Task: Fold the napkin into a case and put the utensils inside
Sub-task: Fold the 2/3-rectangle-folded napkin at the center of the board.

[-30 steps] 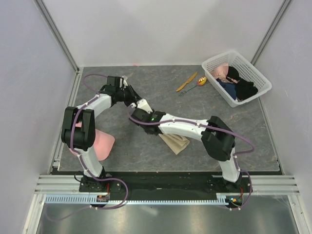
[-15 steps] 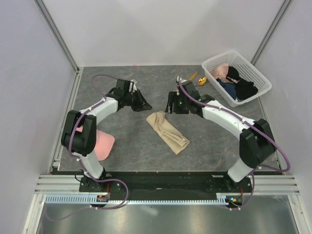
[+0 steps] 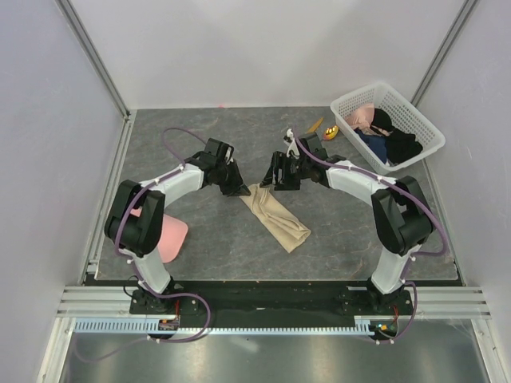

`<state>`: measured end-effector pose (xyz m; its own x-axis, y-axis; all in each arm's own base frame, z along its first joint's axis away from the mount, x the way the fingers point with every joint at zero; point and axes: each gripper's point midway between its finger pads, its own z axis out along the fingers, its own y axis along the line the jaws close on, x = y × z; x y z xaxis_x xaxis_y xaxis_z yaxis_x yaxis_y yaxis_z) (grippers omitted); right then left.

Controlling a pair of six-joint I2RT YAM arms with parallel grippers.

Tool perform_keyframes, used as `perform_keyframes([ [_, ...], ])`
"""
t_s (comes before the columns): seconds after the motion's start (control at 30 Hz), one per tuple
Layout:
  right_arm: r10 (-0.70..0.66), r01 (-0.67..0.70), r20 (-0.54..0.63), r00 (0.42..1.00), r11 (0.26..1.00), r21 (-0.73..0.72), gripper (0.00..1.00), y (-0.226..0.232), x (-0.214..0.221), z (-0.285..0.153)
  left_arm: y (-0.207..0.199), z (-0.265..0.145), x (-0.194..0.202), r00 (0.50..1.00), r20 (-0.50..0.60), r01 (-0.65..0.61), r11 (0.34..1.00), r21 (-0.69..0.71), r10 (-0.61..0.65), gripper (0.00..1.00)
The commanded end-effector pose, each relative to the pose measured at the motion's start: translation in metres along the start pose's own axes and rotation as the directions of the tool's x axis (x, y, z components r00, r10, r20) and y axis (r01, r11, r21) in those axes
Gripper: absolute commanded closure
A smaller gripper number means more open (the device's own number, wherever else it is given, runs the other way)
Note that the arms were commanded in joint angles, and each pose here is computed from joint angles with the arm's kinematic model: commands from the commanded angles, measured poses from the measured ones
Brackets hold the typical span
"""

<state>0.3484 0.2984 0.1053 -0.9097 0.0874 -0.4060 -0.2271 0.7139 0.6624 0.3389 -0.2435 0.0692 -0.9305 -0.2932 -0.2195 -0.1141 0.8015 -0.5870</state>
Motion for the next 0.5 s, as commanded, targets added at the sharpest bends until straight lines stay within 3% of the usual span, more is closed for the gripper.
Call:
perform_keyframes([
  [0.0, 0.004, -0.006, -0.016, 1.000, 0.997, -0.080, 0.28, 0.005, 0.002, 0.012, 0.019, 0.013, 0.000, 1.000, -0.017, -0.025, 0.997, -0.077, 0.024, 0.93],
  [0.2, 0.003, -0.005, -0.022, 1.000, 0.997, -0.071, 0.30, 0.000, 0.000, 0.019, 0.010, 0.026, -0.011, 1.000, -0.009, -0.030, 0.999, -0.035, 0.029, 0.94],
  [0.47, 0.014, -0.016, -0.031, 0.999, 0.998, -0.059, 0.32, -0.005, 0.000, 0.022, -0.021, 0.010, -0.026, 0.999, 0.033, -0.015, 0.999, 0.037, 0.014, 0.94],
])
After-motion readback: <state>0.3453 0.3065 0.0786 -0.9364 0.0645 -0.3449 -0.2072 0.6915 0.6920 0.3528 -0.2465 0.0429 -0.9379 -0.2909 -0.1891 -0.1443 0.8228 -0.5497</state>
